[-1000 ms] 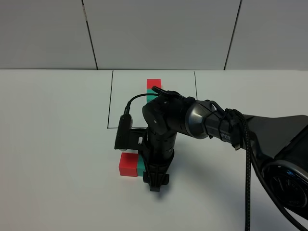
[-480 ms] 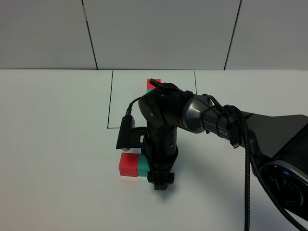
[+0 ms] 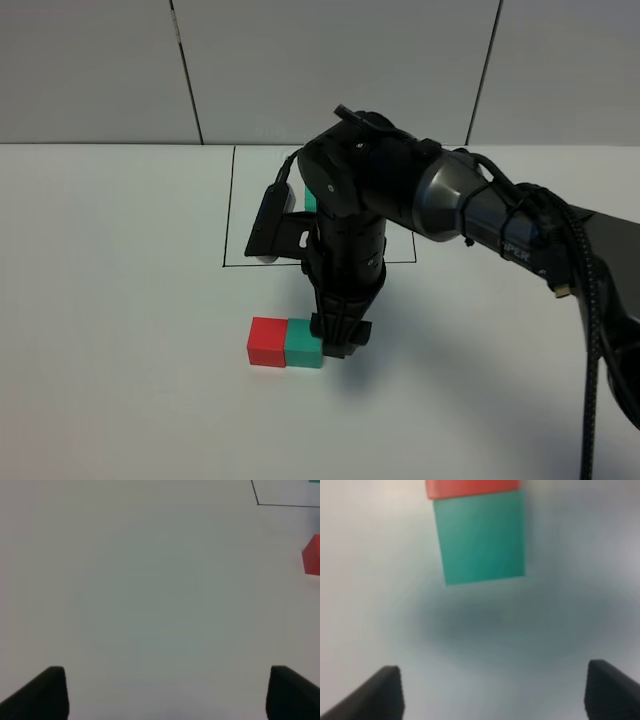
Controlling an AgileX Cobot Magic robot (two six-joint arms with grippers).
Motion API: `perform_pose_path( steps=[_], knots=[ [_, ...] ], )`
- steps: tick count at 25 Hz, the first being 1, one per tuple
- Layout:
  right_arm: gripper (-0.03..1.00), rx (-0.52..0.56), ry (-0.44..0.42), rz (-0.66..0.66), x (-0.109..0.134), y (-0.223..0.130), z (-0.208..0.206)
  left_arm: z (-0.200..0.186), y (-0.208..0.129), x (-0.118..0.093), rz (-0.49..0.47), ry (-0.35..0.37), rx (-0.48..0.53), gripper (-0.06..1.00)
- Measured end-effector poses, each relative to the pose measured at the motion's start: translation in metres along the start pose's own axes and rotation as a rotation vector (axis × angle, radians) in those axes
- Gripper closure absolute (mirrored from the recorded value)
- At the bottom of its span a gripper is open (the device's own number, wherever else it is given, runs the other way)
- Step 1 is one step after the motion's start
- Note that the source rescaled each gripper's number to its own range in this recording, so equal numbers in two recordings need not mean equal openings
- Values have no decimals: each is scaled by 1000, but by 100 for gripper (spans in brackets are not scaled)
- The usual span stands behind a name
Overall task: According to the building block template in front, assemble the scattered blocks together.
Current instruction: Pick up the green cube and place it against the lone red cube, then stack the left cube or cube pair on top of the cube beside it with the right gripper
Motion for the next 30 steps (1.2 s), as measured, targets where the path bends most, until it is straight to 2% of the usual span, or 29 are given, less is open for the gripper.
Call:
perform_pose_path(
  steps=[8, 14, 22, 27, 30],
  knots=[
    [1, -109, -40, 135, -16, -6, -54, 0, 0, 0, 0, 0, 0, 4],
    [2, -181, -58, 192, -17, -9, -88, 0, 0, 0, 0, 0, 0, 4],
    [5, -186, 0, 176, -6, -8, -79, 0, 0, 0, 0, 0, 0, 4],
    [7, -273, -9, 130, 2, 14, -75, 0, 0, 0, 0, 0, 0, 4],
    [7, -280, -16, 94, 10, 28, -59, 0, 0, 0, 0, 0, 0, 4]
  ],
)
Point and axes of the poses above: a point on each arm's last joint axis where the gripper is mounted, z pointing out along that axis toward the gripper, x along the wrist's bending axis when the last joint is at zero, y = z × x, the point moved 8 cm from there along z, pointing out along that axis toward the gripper, and after that the axes turned 13 degrees about z, right-handed, at the moved point
